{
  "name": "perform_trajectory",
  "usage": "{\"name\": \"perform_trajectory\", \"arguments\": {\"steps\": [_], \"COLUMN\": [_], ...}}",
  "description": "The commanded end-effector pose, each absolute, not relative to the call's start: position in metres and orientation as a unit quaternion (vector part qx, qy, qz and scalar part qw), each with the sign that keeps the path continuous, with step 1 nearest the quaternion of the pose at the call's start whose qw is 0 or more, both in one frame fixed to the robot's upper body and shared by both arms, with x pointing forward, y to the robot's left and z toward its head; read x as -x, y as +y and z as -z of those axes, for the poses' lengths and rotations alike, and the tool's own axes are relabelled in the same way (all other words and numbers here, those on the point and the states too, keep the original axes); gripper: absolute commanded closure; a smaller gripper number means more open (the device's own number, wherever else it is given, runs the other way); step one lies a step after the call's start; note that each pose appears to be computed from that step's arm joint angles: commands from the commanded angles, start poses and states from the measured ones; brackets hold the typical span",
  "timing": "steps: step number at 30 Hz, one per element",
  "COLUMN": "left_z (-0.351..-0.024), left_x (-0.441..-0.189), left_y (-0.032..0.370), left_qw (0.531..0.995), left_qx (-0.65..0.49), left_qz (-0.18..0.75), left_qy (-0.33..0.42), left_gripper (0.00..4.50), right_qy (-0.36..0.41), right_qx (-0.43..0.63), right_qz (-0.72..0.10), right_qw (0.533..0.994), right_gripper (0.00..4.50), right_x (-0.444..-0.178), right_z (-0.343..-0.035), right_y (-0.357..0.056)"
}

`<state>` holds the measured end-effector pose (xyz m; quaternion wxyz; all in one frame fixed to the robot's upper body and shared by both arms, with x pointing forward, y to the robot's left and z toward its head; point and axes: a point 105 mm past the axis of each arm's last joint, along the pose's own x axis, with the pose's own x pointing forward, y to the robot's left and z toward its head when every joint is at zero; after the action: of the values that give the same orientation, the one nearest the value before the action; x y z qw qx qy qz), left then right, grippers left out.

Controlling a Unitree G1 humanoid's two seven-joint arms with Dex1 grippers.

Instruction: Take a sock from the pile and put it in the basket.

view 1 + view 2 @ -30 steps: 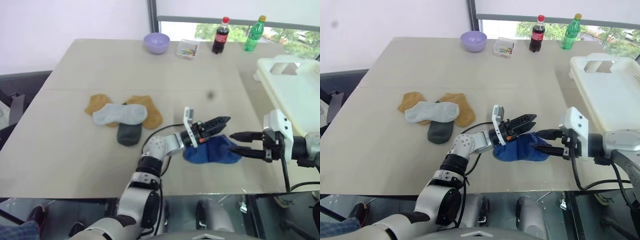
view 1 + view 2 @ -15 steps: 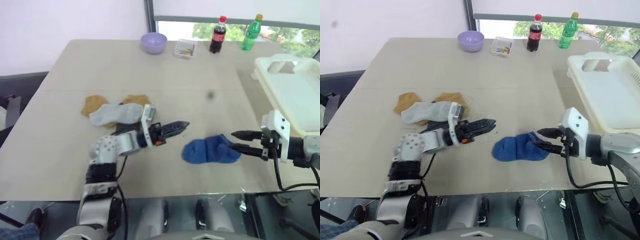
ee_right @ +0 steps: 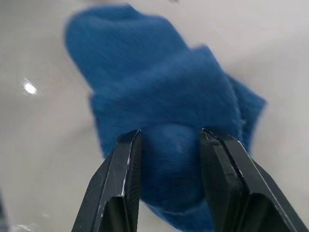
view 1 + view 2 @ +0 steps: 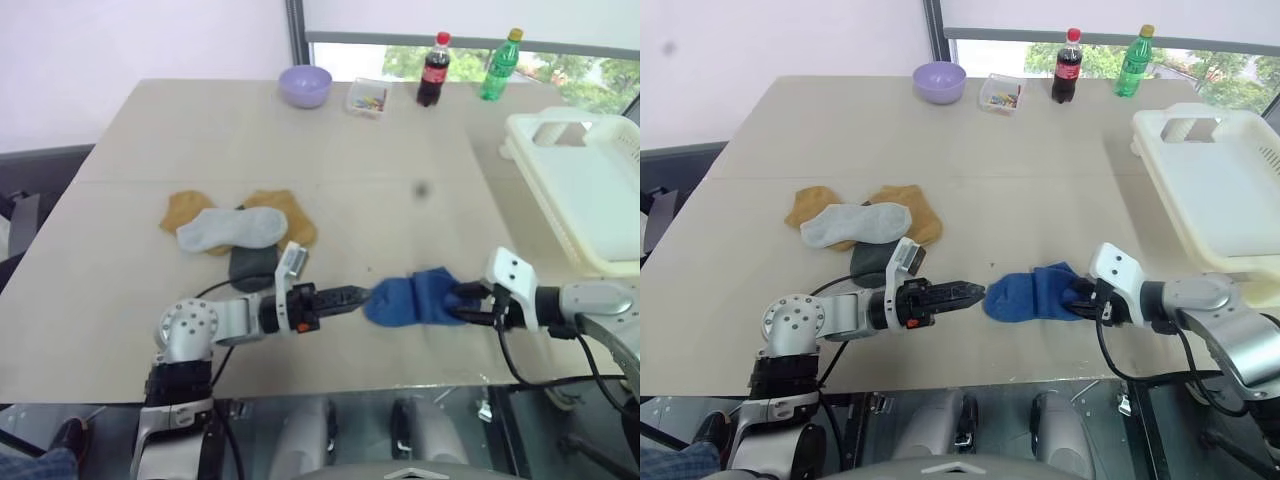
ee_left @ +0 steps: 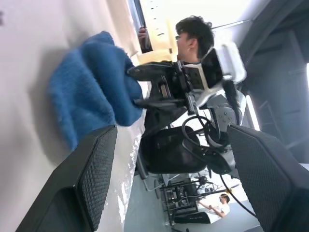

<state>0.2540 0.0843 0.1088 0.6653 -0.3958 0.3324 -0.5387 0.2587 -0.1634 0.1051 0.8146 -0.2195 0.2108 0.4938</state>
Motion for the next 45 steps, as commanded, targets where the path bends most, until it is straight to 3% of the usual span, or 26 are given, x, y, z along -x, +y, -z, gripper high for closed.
{"name": "perform_trajectory", "arguments": {"steps": [1, 6, 12, 16, 25, 36, 40, 45], "left_z": [-0.111, -0.098, -0.089, -0.076, -0.062, -0.074, -0.097, -0.128], "left_x": [-0.255, -0.256, -0.233, -0.231, -0.257, -0.271, -0.275, -0.266], "left_y": [0.093, 0.100, 0.101, 0.093, 0.067, 0.058, 0.040, 0.028], "left_qw": [0.685, 0.708, 0.685, 0.693, 0.740, 0.781, 0.757, 0.677], "left_qx": [0.378, 0.346, 0.305, 0.277, 0.238, 0.212, 0.286, 0.381], "left_qz": [0.531, 0.502, 0.510, 0.496, 0.453, 0.427, 0.465, 0.538], "left_qy": [0.327, 0.356, 0.421, 0.444, 0.438, 0.403, 0.359, 0.327], "left_gripper": [0.61, 0.61, 0.61, 0.61, 0.61, 0.61, 0.61, 0.61], "right_qy": [0.200, 0.199, 0.201, 0.201, 0.199, 0.202, 0.201, 0.198], "right_qx": [0.220, 0.216, 0.212, 0.211, 0.210, 0.207, 0.207, 0.213], "right_qz": [-0.500, -0.497, -0.493, -0.494, -0.493, -0.493, -0.494, -0.493], "right_qw": [0.813, 0.816, 0.820, 0.820, 0.821, 0.821, 0.820, 0.820], "right_gripper": [2.59, 2.59, 2.59, 2.59, 2.59, 2.59, 2.59, 2.59], "right_x": [-0.257, -0.256, -0.253, -0.252, -0.250, -0.249, -0.250, -0.254], "right_z": [-0.101, -0.097, -0.094, -0.092, -0.092, -0.089, -0.090, -0.093], "right_y": [-0.161, -0.161, -0.163, -0.162, -0.161, -0.161, -0.160, -0.162]}}
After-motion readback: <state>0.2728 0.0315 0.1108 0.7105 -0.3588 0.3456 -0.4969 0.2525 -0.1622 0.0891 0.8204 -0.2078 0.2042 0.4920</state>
